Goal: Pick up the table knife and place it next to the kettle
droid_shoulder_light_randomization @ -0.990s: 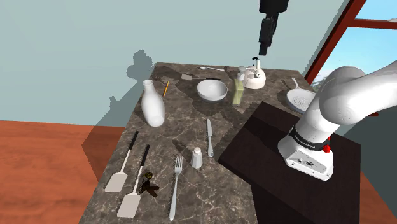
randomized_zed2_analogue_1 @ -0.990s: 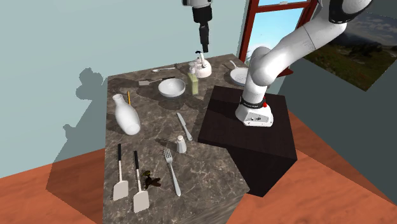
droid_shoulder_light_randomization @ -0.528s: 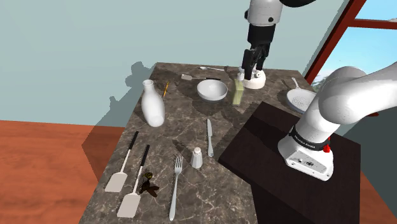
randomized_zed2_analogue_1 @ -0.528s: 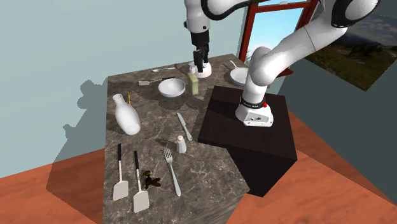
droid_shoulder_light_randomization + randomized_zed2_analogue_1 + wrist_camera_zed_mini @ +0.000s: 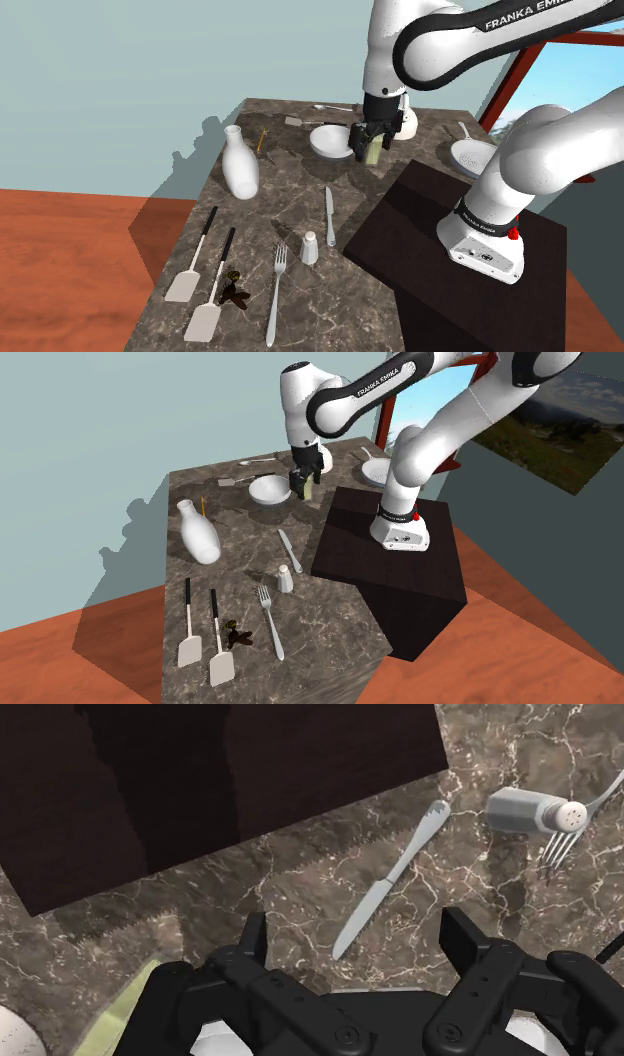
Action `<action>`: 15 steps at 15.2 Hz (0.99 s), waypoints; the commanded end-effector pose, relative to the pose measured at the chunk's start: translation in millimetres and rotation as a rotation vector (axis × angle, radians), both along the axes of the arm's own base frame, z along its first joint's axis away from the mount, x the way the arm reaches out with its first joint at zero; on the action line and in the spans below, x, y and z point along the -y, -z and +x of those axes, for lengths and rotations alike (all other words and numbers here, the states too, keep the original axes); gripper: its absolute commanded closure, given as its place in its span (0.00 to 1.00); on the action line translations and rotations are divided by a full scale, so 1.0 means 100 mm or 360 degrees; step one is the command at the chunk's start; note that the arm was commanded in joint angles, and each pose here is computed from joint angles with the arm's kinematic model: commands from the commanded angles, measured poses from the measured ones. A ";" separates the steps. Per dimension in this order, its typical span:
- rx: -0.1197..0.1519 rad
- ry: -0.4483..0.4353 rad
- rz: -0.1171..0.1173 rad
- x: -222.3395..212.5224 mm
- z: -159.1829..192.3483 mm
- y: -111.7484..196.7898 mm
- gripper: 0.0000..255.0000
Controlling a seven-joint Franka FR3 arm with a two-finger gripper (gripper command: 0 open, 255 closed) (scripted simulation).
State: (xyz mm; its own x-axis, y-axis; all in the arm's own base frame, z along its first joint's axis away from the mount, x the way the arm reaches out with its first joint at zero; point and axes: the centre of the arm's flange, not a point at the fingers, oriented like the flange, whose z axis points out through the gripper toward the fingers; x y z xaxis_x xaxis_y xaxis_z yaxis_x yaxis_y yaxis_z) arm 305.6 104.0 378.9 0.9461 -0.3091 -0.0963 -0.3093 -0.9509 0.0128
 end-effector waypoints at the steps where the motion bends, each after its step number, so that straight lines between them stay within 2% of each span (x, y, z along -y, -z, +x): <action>1: 0.0021 0.0117 -0.0011 -0.06 0.03 0.21 0.00; 15: 0.0104 0.0873 -0.0091 -0.44 0.58 1.90 0.00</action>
State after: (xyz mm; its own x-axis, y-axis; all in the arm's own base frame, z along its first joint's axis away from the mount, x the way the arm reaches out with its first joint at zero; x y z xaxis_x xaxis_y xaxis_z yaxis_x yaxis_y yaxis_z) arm 359.2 141.1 203.1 0.6705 -0.7417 -0.0178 -0.7410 -0.6707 0.0315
